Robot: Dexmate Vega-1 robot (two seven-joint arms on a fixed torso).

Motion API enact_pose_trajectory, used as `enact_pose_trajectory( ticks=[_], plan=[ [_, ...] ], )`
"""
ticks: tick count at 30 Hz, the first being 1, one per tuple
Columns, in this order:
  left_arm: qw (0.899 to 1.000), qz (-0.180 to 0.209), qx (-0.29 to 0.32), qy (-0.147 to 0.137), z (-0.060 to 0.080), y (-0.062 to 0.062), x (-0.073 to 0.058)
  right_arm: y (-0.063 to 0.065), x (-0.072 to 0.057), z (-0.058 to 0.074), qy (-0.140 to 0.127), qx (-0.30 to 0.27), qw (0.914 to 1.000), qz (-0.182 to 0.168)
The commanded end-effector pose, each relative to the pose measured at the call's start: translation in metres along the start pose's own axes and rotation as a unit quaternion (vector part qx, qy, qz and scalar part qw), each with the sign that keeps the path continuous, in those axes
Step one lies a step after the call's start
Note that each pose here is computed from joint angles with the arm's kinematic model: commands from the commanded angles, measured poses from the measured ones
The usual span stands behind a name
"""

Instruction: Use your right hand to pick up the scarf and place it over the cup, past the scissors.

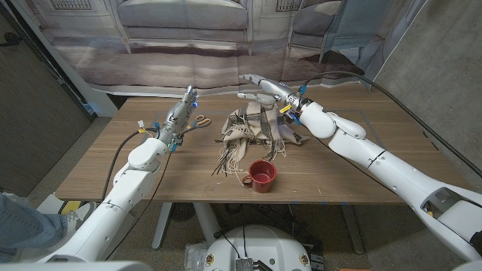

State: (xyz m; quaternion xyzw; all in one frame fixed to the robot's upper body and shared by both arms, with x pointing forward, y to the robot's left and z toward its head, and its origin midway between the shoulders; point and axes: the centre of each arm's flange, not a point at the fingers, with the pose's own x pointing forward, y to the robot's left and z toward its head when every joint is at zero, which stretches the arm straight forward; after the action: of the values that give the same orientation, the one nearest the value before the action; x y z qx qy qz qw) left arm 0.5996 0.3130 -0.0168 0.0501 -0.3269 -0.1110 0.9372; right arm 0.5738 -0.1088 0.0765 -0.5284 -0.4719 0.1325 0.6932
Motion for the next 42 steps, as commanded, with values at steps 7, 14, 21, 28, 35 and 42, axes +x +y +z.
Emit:
enact_pose_trajectory(
  ticks=[7,14,21,28,35,42],
  plan=[
    [1.000,-0.002,0.003,0.004,0.0010,-0.0018,0.0005,0.0002,0.0022,-0.0004,0.009,-0.033,0.9993,0.017],
    [1.000,-0.001,0.003,0.004,0.0017,-0.0022,0.0008,0.0020,0.0039,-0.0007,0.013,-0.051,0.9982,0.028],
    [1.000,0.000,0.001,0.003,0.0022,-0.0022,0.0001,0.0035,0.0057,0.0014,0.020,-0.068,0.9965,0.044],
    [1.000,0.000,0.001,0.002,0.0025,-0.0022,-0.0018,0.0029,0.0068,0.0031,0.020,-0.074,0.9955,0.056],
    [1.000,0.000,0.003,0.002,0.0030,-0.0031,-0.0040,0.0034,0.0074,0.0055,0.024,-0.088,0.9937,0.066],
    [1.000,0.003,0.002,0.002,0.0030,-0.0039,-0.0066,0.0053,0.0077,0.0060,0.031,-0.095,0.9921,0.075]
  ],
)
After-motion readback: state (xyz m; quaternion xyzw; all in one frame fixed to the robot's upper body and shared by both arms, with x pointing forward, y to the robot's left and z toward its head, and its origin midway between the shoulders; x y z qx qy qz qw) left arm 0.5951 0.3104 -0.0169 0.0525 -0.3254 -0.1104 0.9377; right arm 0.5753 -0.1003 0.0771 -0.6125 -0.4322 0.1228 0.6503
